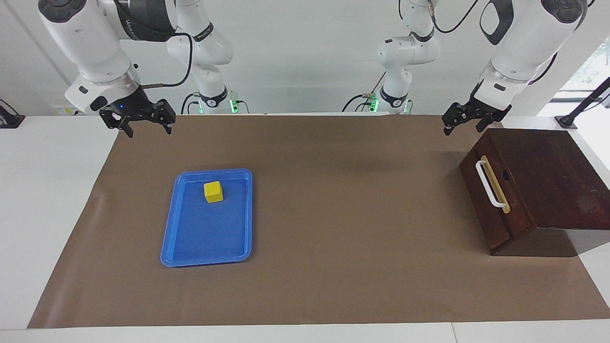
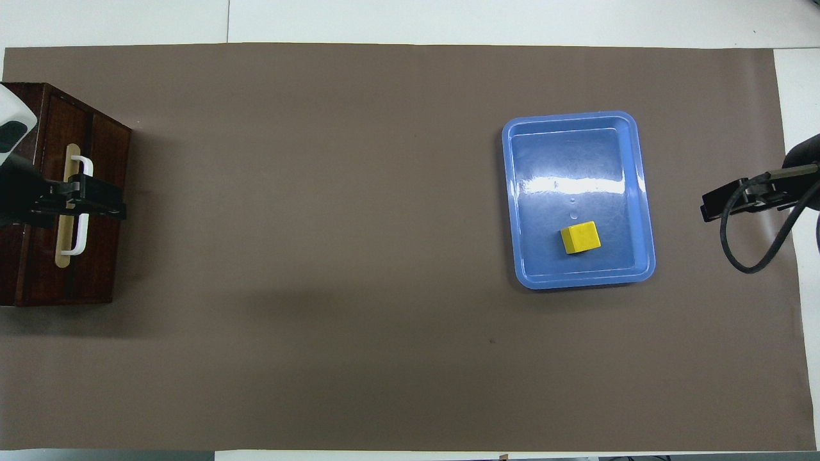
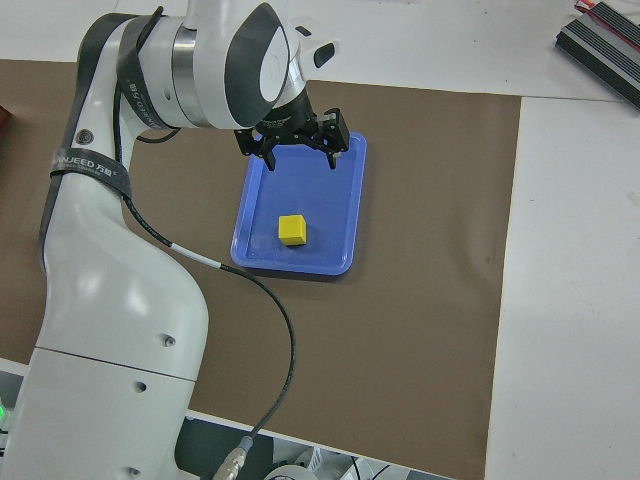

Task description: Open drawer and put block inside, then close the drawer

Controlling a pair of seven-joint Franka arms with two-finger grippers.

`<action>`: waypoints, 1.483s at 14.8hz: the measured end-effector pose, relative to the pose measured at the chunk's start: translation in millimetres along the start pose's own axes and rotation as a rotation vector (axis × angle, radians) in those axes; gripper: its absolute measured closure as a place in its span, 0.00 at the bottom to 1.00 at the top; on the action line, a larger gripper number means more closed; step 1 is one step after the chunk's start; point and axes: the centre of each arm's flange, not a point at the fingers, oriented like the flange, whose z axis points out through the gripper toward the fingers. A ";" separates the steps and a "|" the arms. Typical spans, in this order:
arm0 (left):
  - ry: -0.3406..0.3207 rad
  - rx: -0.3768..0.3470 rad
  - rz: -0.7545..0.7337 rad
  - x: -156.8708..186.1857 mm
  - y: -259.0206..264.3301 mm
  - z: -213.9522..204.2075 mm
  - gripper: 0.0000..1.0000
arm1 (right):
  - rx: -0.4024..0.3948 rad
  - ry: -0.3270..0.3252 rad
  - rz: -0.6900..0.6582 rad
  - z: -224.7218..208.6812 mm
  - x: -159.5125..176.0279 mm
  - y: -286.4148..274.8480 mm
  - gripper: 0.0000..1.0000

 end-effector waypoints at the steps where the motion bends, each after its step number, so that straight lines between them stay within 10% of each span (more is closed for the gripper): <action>1: 0.000 0.000 0.000 0.0 0.0 0.0 0.00 | 0.000 0.000 0.000 0.0 0.0 0.0 0.00; 12: 0.000 0.000 0.000 0.0 0.0 0.0 0.00 | 0.033 -0.027 0.054 12.5 -2.3 13.1 0.00; 22: 0.000 0.000 0.000 0.0 0.0 0.0 0.00 | 0.338 -0.234 0.727 150.7 23.1 19.5 0.00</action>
